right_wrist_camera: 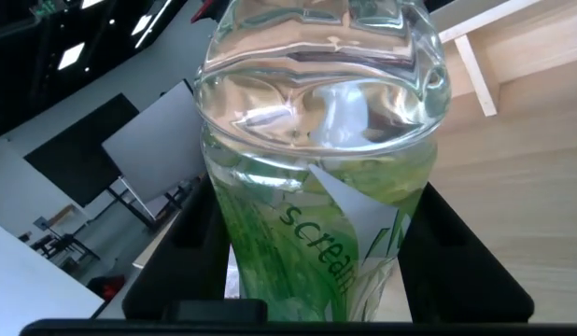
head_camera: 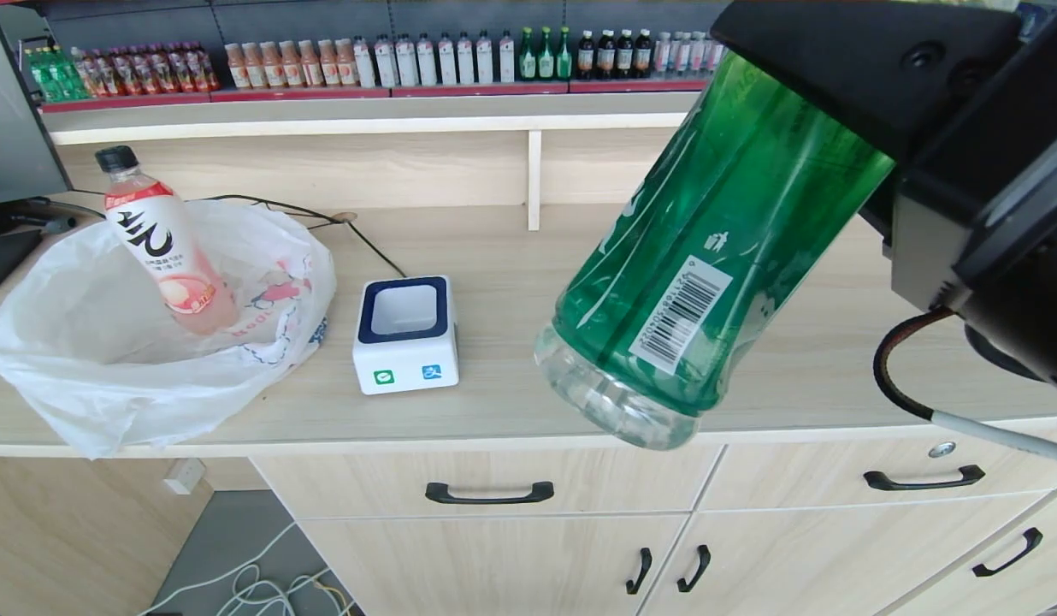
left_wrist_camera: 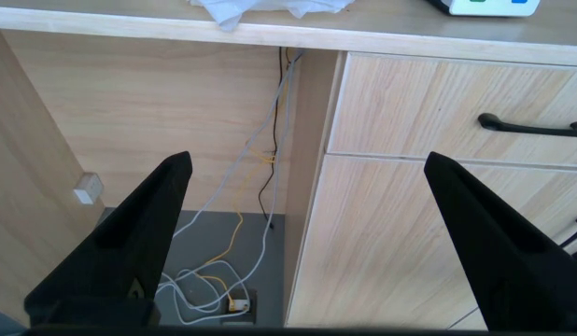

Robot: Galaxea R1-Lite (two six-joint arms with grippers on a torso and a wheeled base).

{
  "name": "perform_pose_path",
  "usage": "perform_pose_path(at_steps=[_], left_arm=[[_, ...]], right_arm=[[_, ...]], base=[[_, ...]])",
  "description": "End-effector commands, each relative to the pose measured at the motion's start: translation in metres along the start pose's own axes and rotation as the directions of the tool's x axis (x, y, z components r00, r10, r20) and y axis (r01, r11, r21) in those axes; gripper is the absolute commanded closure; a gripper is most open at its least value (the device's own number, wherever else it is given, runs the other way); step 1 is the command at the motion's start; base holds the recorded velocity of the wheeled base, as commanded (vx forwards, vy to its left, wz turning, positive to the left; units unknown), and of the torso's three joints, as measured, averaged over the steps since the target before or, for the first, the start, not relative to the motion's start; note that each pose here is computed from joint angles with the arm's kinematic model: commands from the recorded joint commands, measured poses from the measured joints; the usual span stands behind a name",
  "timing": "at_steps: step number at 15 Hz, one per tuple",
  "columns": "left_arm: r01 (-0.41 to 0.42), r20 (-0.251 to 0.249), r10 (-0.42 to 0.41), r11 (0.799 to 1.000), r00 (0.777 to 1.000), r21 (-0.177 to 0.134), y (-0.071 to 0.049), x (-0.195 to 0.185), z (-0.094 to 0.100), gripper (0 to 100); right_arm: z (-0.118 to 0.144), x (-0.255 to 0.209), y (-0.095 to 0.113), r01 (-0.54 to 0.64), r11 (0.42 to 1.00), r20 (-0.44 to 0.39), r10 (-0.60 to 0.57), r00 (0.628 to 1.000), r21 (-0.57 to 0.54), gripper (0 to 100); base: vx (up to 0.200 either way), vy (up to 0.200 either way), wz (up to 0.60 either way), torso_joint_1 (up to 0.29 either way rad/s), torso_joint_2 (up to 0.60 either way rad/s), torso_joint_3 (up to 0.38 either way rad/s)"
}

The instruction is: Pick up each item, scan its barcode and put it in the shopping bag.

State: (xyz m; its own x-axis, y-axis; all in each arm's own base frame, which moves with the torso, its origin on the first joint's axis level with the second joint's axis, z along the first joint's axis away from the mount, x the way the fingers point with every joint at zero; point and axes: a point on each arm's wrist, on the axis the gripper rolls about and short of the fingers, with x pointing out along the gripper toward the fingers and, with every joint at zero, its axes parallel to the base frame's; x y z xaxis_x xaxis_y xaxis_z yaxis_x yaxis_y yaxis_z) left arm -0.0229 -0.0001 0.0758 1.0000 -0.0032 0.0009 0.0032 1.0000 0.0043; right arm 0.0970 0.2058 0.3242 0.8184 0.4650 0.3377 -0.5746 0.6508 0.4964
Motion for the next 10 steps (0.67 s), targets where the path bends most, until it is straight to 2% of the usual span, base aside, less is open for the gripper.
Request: perform_pose_path(at_steps=[1,10], left_arm=[[0.000,0.001,0.000,1.000,1.000,0.000,0.0000,-0.0001,0.0001,0],[0.000,-0.001,0.000,1.000,1.000,0.000,0.0000,0.0001,-0.0004,0]], right_arm=[[-0.0002,0.0003,-0.0001,0.001,1.000,0.000,-0.001,1.000,0.004,100],[-0.0045,0.0005,-0.0007,-0.001,1.000,-0.014,0.001,1.000,0.002,100]], base=[[0.000,0.000,0.00,0.000,0.00,0.000],[0.000,0.000,0.00,0.000,0.00,0.000]])
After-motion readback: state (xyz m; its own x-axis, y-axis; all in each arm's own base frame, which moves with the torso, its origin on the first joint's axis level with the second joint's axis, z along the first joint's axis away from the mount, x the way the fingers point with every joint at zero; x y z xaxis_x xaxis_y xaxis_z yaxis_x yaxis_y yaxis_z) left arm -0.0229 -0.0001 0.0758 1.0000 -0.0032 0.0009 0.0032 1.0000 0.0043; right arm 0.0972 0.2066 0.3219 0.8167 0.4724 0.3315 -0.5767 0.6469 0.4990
